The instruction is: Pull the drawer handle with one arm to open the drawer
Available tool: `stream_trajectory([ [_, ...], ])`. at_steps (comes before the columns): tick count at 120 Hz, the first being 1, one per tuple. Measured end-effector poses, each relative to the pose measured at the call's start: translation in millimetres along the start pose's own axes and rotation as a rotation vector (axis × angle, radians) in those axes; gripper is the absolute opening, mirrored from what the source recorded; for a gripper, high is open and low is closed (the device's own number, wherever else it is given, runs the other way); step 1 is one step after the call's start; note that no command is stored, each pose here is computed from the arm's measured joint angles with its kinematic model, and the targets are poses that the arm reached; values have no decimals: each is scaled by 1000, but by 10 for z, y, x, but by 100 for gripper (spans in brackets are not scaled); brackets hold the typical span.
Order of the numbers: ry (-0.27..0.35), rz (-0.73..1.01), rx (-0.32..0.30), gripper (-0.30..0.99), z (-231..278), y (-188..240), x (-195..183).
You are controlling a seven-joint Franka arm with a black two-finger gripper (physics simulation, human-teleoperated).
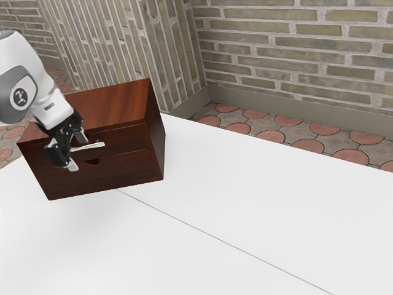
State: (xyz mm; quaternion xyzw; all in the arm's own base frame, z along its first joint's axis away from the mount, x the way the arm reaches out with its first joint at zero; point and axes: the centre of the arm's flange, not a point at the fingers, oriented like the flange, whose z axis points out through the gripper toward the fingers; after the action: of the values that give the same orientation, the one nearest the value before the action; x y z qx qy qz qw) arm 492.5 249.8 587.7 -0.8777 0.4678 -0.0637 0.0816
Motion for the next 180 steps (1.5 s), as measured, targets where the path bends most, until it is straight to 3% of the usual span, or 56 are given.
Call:
stream_trajectory([
  [82, -53, -122, 16, 69, 185, -175, -147],
  [180, -65, -175, 5, 69, 297, -152, -142],
])
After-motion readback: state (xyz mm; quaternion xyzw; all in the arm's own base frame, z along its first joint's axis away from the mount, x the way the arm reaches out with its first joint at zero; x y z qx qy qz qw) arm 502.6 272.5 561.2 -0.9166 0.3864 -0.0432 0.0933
